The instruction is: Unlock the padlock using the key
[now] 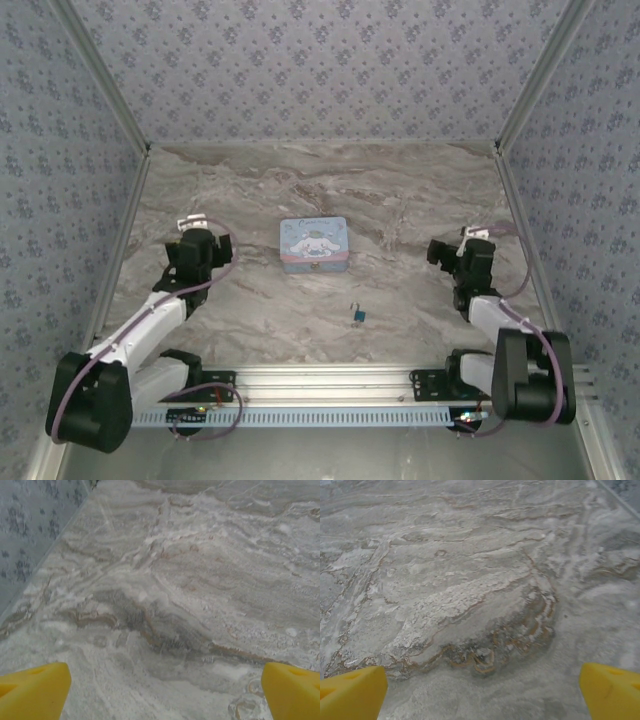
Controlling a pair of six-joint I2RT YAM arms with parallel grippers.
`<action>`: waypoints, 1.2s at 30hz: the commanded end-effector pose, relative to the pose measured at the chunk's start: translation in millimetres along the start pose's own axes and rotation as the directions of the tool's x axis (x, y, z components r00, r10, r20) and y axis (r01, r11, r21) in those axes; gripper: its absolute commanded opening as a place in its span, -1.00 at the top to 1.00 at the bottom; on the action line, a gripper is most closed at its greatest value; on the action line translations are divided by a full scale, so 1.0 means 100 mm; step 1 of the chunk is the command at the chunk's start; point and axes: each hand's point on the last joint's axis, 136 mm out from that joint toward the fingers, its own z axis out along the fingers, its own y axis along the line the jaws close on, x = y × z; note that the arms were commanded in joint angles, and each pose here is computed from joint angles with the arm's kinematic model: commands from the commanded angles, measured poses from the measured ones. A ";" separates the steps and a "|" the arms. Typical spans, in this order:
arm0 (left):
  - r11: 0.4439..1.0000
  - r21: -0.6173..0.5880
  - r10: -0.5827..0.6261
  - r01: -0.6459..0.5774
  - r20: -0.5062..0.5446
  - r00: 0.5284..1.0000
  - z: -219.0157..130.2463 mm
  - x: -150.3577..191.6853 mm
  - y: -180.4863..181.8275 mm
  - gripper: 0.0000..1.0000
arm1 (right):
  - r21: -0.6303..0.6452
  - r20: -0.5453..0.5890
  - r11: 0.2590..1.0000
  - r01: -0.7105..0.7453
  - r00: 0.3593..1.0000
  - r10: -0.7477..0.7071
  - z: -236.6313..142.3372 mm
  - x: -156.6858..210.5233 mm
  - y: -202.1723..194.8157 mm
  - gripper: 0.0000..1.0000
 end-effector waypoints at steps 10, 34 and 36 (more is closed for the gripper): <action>0.998 0.067 0.007 -0.016 0.129 0.992 0.22 0.08 0.03 -0.97 | -0.167 0.219 0.967 0.193 0.963 -0.154 0.18 -0.31 0.36 -1.00; 0.978 0.203 0.017 -0.053 0.175 0.984 0.77 0.08 -0.05 -0.99 | -0.106 0.108 0.978 0.177 0.980 -0.166 0.47 -0.24 0.30 -1.00; 0.977 0.212 -0.003 -0.028 0.145 0.989 0.86 0.06 -0.03 -0.99 | -0.107 0.107 0.978 0.178 0.980 -0.167 0.48 -0.23 0.31 -1.00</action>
